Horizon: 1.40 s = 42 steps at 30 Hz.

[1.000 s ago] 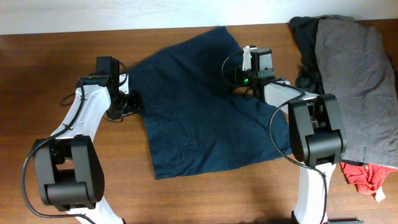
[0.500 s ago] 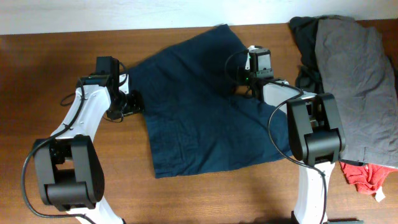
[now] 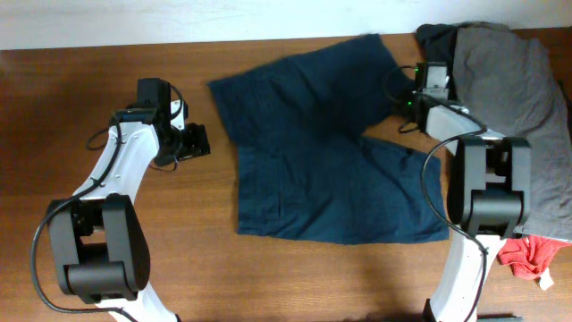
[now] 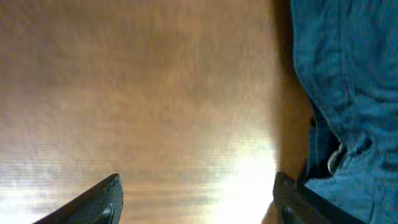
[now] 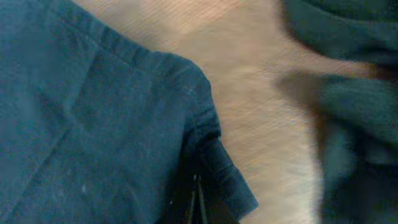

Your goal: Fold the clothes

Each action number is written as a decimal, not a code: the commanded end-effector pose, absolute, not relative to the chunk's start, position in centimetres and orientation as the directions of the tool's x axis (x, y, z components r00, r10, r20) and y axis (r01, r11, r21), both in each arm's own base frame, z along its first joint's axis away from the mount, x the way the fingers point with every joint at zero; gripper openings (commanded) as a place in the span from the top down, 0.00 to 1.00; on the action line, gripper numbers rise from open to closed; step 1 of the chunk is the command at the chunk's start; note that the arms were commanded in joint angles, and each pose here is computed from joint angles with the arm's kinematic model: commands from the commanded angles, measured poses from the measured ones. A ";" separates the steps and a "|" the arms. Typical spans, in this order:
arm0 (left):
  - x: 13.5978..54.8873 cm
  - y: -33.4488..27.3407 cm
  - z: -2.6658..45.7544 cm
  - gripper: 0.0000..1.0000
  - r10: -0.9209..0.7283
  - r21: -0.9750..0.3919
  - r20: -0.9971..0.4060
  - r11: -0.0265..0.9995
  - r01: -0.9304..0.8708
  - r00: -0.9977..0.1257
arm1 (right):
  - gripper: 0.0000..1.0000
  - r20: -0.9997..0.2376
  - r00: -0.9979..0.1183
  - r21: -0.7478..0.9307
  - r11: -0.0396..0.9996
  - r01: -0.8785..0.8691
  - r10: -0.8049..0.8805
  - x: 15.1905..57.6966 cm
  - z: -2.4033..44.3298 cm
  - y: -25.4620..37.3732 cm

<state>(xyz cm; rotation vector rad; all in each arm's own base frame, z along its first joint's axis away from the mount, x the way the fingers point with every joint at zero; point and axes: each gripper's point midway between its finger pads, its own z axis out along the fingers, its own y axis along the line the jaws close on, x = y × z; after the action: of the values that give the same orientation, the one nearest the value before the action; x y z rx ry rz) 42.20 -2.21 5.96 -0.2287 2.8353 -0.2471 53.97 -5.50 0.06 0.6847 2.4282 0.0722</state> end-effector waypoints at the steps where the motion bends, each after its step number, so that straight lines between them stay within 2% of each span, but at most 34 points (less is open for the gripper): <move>1: 43.7 -1.7 6.6 0.22 -0.170 -0.171 -0.330 0.978 -0.118 -0.928 | 0.96 -0.430 -0.755 0.132 0.861 0.491 0.496 51.0 -3.2 -5.9; 4: 44.9 -1.7 7.1 0.22 -0.170 -0.178 -0.379 0.978 -0.108 -0.910 | 0.90 -0.429 -0.804 0.171 0.911 0.374 0.411 51.9 -0.6 -4.3; 5: 45.3 -1.7 7.3 0.22 -0.169 -0.180 -0.395 0.978 -0.104 -0.903 | 0.79 -0.427 -0.820 0.198 0.924 0.326 0.381 52.2 1.4 -3.4; 6: 45.4 -1.7 7.4 0.22 -0.169 -0.181 -0.401 0.978 -0.103 -0.900 | 0.74 -0.424 -0.826 0.207 0.928 0.311 0.371 52.3 2.3 -3.1; 8: 45.7 -1.9 7.7 0.23 -0.163 -0.187 -0.409 0.978 -0.092 -0.898 | 0.53 -0.420 -0.837 0.225 0.934 0.278 0.351 52.2 5.3 -2.5; 10: 45.8 -2.6 8.3 0.23 -0.127 -0.209 -0.414 0.977 -0.042 -0.901 | 0.41 -0.414 -0.843 0.235 0.935 0.266 0.344 51.7 8.6 -2.2; 11: 45.8 -2.9 8.9 0.24 -0.117 -0.223 -0.413 0.975 -0.024 -0.903 | 0.37 -0.417 -0.847 0.233 0.940 0.251 0.330 51.4 10.5 -2.1; 15: 45.5 -3.4 11.8 0.24 -0.116 -0.246 -0.409 0.969 -0.014 -0.905 | 0.29 -0.425 -0.857 0.224 0.952 0.211 0.290 49.0 17.4 -1.5; 19: 44.4 -3.7 15.7 0.24 -0.116 -0.261 -0.414 0.965 -0.004 -0.903 | 0.27 -0.435 -0.866 0.215 0.962 0.168 0.249 45.6 22.5 -0.7; 25: 41.4 -6.4 18.7 0.23 -0.144 -0.391 -0.356 0.920 0.008 -0.923 | 0.26 -0.360 -0.899 0.236 0.956 0.173 0.251 39.2 25.7 0.3; 29: 40.5 -7.9 17.1 0.23 -0.090 -0.355 -0.321 0.934 0.032 -0.943 | 0.27 -0.276 -0.927 0.248 0.951 0.185 0.252 36.7 25.5 0.8; 32: 41.2 -9.9 15.3 0.24 -0.034 -0.326 -0.350 0.941 0.087 -0.936 | 0.27 -0.242 -0.938 0.243 0.951 0.191 0.249 36.1 24.9 0.9; 36: 43.2 -13.1 12.7 0.33 0.021 -0.323 -0.408 0.932 0.166 -0.913 | 0.27 -0.258 -0.933 0.245 0.951 0.187 0.250 36.7 24.6 0.8; 42: 45.2 -17.2 8.4 0.34 0.029 -0.354 -0.408 0.916 0.187 -0.913 | 0.27 -0.306 -0.918 0.252 0.951 0.177 0.252 37.9 25.0 0.8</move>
<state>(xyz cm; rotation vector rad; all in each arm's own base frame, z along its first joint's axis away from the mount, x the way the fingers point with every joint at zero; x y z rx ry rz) 45.60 -16.19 11.50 0.1847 2.6116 -0.5378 37.81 0.27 25.32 0.3353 2.7587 0.2914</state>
